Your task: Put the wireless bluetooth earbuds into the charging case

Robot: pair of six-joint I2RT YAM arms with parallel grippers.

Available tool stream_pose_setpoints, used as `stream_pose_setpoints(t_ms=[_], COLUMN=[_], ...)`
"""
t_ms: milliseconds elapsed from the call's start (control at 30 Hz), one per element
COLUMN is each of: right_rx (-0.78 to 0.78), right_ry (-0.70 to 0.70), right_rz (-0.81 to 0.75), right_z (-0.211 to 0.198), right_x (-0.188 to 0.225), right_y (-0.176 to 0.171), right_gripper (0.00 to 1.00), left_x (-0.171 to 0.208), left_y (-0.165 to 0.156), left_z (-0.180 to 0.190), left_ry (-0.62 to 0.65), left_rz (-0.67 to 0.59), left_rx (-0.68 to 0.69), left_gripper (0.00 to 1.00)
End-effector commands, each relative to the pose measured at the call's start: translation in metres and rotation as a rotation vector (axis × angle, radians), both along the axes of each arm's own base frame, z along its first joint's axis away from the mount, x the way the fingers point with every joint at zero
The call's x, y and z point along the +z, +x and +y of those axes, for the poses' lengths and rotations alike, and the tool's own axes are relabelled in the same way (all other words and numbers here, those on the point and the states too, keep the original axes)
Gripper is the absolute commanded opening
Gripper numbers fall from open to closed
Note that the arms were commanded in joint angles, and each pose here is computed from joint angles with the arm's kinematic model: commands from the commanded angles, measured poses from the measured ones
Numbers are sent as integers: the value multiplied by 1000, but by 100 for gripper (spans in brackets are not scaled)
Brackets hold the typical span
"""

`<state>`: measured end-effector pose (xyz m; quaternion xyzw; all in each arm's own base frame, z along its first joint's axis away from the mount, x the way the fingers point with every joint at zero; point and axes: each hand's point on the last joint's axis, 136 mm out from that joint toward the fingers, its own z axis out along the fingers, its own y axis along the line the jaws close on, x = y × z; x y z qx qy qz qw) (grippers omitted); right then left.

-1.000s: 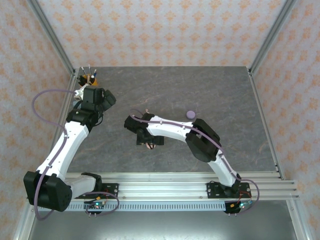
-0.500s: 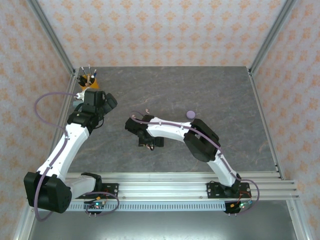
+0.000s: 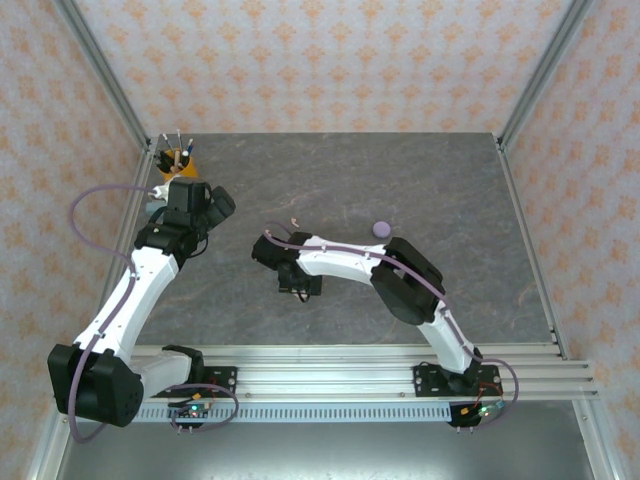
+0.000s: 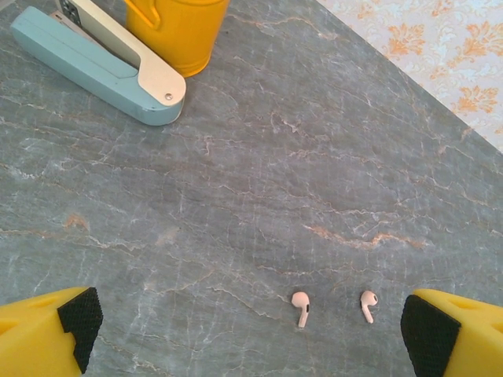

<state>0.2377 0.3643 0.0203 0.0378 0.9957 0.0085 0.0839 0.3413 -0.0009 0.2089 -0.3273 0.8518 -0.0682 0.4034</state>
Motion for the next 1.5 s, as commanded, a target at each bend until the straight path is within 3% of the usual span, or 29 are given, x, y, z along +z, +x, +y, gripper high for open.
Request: stream_pose_setpoints(t_ms=[0, 233, 467, 767, 1267, 1467], right_rx=[-33, -97, -193, -338, -582, -641], right_ry=[-48, -29, -23, 28, 220, 311], right_rz=[8, -39, -71, -76, -49, -39], right_z=[-21, -50, -100, -136, -139, -130], right_x=[-7, 12, 26, 27, 21, 27], right_y=[0, 14, 32, 55, 87, 98], right_gripper=[51, 46, 45, 44, 44, 44], left_x=[-1, -10, -32, -60, -74, -82], left_y=[-1, 2, 11, 28, 28, 18], left_z=[2, -5, -23, -88, -196, -223], left_ry=[-20, -59, -84, -155, -540, -558], left_rz=[-9, 8, 103, 136, -91, -110], left_rx=[12, -2, -46, -208, -522, -584], left_gripper=[100, 100, 100, 100, 100, 100])
